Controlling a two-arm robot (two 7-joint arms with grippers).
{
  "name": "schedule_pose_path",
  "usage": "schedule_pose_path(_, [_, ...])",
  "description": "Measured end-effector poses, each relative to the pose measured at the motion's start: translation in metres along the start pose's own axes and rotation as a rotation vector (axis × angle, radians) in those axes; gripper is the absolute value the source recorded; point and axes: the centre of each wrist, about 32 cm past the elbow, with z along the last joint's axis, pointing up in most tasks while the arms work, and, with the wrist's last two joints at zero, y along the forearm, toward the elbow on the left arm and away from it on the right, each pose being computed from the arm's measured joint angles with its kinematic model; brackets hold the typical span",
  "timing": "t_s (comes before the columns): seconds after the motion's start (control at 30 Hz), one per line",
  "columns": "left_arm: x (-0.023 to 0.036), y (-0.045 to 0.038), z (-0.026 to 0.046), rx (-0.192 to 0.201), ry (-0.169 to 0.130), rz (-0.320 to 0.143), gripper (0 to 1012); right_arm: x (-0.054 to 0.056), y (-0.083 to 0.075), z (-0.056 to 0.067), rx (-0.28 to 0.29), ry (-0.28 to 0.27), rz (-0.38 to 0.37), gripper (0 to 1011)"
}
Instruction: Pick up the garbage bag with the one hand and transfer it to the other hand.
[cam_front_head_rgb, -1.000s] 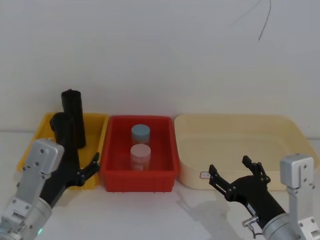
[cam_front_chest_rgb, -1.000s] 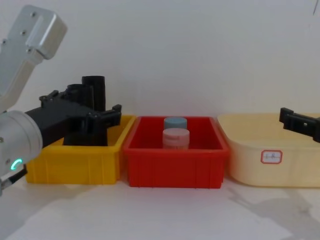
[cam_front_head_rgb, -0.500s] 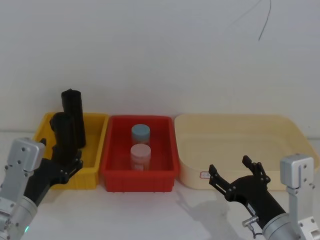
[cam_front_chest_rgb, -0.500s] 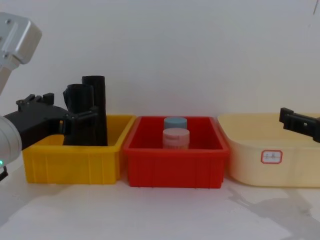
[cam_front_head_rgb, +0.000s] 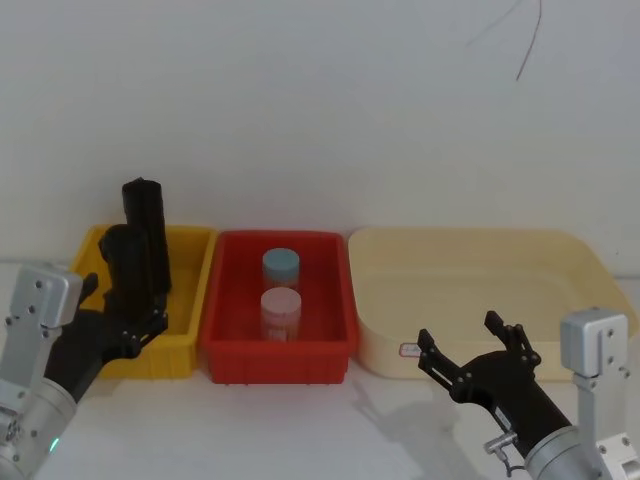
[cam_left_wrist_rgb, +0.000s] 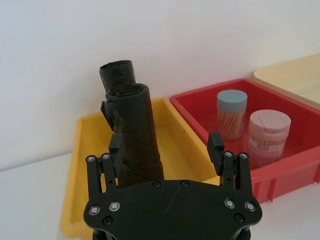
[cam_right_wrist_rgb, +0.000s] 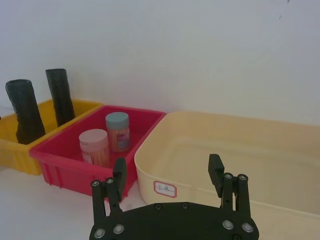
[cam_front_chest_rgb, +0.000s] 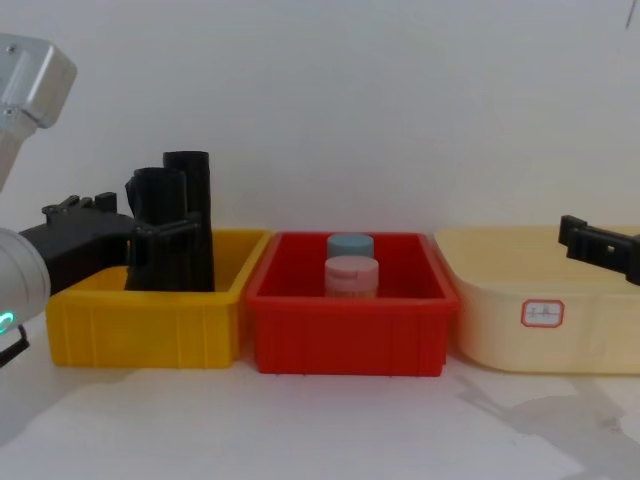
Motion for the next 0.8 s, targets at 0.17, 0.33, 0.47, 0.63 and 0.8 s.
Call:
schedule_pose_path(0.17, [0.003,-0.005,-0.0004,-0.002,0.013,0.001,1002,0.0,0.0,0.0,0.0,0.0,0.0,1001])
schedule_pose_path(0.33, [0.0071,-0.0081,-0.0007,-0.004,0.019,0.012,1002,0.0,0.0,0.0,0.0,0.0,0.0,1001])
schedule_pose_path(0.47, [0.0115,-0.0097,-0.0011,-0.004,0.022,0.028,1002,0.0,0.0,0.0,0.0,0.0,0.0,1001])
schedule_pose_path(0.63, [0.0169,-0.0119,-0.0019,-0.003,0.023,0.047,1001,0.0,0.0,0.0,0.0,0.0,0.0,1001])
schedule_pose_path(0.8, [0.0208,-0.0151,-0.003,-0.002,0.025,0.06,1002,0.0,0.0,0.0,0.0,0.0,0.0,1001])
